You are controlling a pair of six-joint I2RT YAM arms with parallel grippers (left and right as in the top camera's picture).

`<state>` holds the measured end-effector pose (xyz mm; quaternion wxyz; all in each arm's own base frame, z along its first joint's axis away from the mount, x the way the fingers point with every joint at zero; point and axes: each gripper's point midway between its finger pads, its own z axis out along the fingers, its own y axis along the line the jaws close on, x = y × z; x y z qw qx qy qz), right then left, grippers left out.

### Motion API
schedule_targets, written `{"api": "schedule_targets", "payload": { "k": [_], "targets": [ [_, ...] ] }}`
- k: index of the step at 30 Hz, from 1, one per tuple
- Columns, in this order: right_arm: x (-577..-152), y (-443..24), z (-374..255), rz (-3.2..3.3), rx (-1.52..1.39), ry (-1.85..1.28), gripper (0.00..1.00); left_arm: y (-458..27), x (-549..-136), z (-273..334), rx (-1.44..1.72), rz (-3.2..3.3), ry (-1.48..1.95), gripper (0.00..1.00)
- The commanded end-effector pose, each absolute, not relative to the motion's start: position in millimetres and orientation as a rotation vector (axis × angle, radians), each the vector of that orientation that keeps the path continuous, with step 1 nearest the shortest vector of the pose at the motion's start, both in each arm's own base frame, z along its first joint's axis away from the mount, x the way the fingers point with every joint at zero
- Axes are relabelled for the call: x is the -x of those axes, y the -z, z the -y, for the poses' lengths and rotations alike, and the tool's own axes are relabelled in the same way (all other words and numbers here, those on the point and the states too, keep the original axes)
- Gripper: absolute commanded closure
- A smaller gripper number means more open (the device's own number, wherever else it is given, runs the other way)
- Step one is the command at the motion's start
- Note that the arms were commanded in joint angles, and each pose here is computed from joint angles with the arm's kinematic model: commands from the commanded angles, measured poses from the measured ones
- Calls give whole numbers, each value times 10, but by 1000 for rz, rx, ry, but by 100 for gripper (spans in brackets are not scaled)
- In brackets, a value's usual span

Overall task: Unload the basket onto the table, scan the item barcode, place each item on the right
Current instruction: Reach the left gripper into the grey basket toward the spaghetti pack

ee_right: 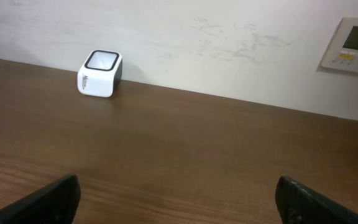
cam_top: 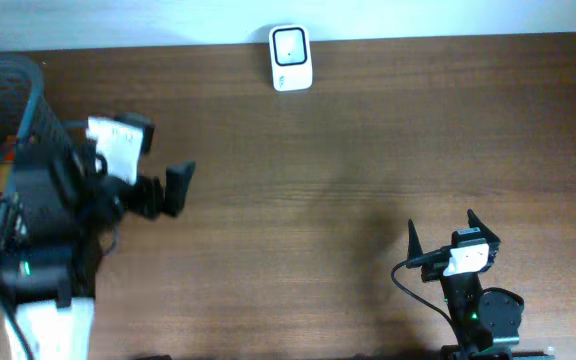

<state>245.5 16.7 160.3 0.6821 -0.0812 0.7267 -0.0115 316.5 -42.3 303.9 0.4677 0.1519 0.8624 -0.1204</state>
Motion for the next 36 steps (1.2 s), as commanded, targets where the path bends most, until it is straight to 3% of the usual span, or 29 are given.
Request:
{"api": "schedule_targets", "payload": {
  "k": [1, 11, 19, 26, 36],
  "targets": [
    [-2456, -1574, -156, -1633, 178, 31, 1, -3197, -3435, 508, -400, -2207, 406, 1],
    [-2456, -1574, -156, -1633, 178, 31, 1, -2995, -3879, 356, -364, -2247, 331, 1],
    [-2456, -1574, -156, -1633, 178, 31, 1, -3339, -4121, -521, -2, -2171, -119, 1],
    [-2456, -1574, -156, -1633, 178, 31, 1, -3739, -3875, -1714, 320, -2048, -402, 1],
    [-2456, -1574, -156, -1633, 178, 31, 1, -3376, -3301, -2719, 630, -2128, -533, 1]
  ]
}}
